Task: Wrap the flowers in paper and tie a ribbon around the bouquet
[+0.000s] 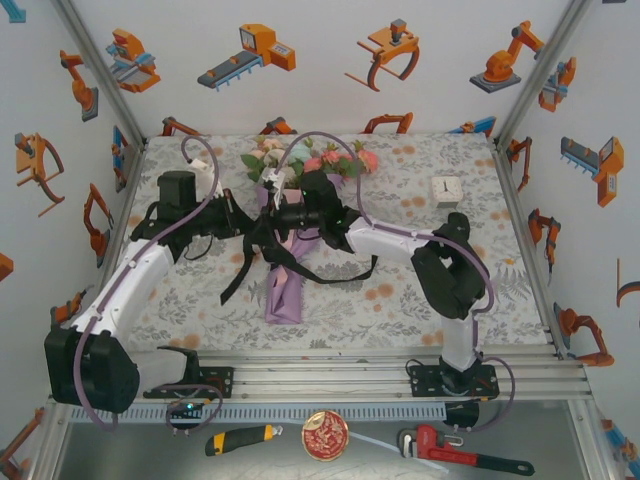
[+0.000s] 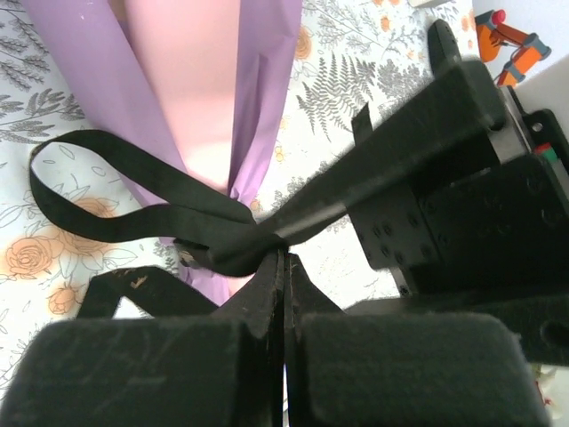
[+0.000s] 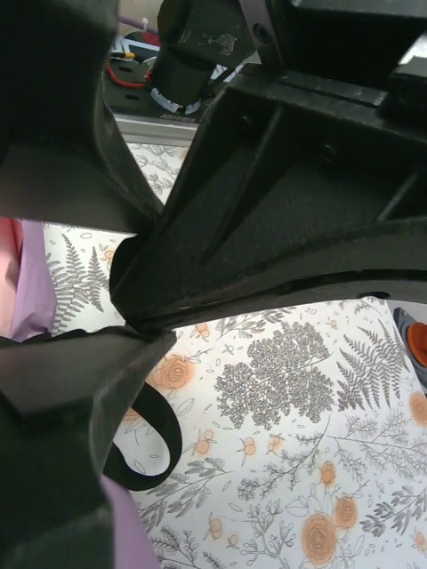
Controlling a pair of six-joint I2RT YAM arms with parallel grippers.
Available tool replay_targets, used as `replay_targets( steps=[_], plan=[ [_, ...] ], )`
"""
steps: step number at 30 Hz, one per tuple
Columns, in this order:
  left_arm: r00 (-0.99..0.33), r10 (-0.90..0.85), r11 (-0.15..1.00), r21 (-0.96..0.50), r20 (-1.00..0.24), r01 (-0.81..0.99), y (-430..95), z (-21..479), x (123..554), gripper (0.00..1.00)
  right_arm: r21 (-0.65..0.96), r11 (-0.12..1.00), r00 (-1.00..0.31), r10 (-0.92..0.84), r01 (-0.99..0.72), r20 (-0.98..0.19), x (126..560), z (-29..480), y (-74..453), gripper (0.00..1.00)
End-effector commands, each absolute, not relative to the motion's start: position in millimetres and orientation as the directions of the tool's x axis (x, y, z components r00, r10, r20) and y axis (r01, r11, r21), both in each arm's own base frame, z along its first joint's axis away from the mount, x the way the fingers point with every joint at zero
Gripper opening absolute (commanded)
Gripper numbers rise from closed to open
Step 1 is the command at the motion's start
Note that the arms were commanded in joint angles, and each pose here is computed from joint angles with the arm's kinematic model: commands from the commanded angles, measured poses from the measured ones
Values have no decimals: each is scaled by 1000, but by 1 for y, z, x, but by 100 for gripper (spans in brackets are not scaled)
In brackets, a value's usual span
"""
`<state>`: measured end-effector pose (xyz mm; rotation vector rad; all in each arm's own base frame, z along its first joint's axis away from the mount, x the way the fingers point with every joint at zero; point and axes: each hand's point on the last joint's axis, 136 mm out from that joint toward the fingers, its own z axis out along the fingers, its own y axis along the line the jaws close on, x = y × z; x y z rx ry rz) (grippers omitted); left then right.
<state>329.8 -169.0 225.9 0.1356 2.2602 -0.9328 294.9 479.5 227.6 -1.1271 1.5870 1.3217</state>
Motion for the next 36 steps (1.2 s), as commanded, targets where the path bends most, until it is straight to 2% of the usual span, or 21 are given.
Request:
replay_targets(
  steps=[1,4,6,9,13,15,17,21,30,36],
  plan=[
    [-740,-166,741,-577,-652,342,-168,239,337,14,277,71,-284,-127,-958,-950,296,240,479,37],
    [-713,-169,763,-548,-680,342,-161,246,339,38,289,77,-298,-152,-954,-942,293,231,473,24],
    [-694,-174,787,-523,-698,328,-153,251,340,46,297,85,-307,-167,-951,-937,292,226,468,12],
    [-673,-216,839,-487,-707,243,-128,252,346,58,306,85,-317,-182,-948,-931,289,223,463,0],
    [-668,-306,893,-448,-678,45,-81,234,355,64,293,95,-307,-190,-951,-933,288,224,454,0],
    [-702,-290,927,-373,-650,-37,-63,208,359,64,283,91,-296,-213,-955,-931,283,224,450,0],
    [-758,-228,944,-328,-612,-19,-65,185,363,55,274,89,-287,-230,-958,-930,277,223,445,0],
    [-860,-147,922,-382,-488,59,-90,145,372,49,281,98,-297,-250,-955,-922,273,216,437,0],
    [-933,-73,905,-416,-352,86,-119,95,397,52,292,122,-314,-244,-949,-917,281,216,442,0],
    [-957,-23,938,-338,-288,79,-119,65,403,51,300,124,-323,-245,-946,-914,283,216,444,0]
  ],
)
